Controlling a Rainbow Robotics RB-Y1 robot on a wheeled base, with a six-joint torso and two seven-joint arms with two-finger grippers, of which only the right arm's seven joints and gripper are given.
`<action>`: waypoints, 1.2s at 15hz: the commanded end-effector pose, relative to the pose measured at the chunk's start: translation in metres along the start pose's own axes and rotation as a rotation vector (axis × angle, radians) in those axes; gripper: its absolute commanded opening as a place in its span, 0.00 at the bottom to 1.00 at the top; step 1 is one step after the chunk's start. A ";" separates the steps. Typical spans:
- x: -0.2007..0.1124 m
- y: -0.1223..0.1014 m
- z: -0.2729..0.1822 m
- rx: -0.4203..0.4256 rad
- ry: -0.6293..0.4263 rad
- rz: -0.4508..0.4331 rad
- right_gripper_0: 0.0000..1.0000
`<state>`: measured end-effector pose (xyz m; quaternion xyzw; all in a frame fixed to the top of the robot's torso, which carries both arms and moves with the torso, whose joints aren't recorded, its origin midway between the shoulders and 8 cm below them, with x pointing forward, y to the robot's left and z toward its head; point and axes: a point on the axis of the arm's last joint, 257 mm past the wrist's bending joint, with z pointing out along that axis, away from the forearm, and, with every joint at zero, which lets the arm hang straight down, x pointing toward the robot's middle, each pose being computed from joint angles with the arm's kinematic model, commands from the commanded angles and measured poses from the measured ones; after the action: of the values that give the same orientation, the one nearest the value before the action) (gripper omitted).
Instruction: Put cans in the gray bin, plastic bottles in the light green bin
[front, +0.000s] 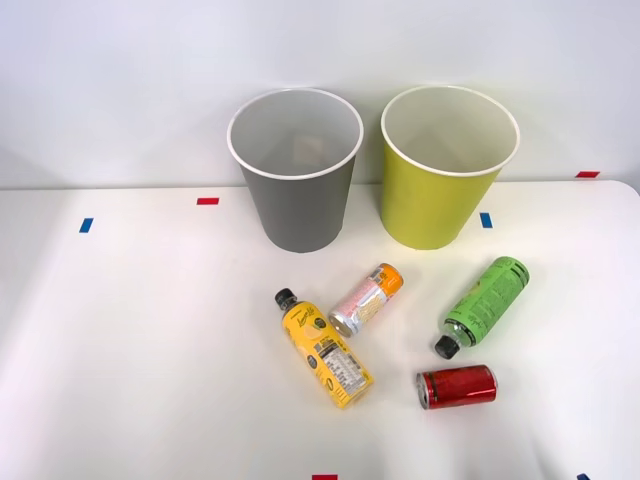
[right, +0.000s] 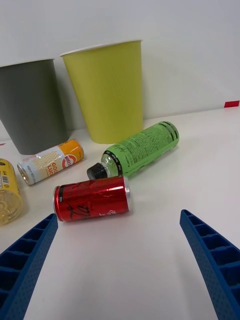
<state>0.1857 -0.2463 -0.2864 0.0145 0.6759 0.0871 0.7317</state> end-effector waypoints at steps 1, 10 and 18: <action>0.000 0.000 0.000 0.000 0.000 0.000 0.85; 0.000 0.000 0.000 0.000 0.000 0.000 0.85; 0.000 0.000 0.000 0.000 0.000 0.000 0.85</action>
<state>0.1857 -0.2463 -0.2864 0.0145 0.6759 0.0871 0.7317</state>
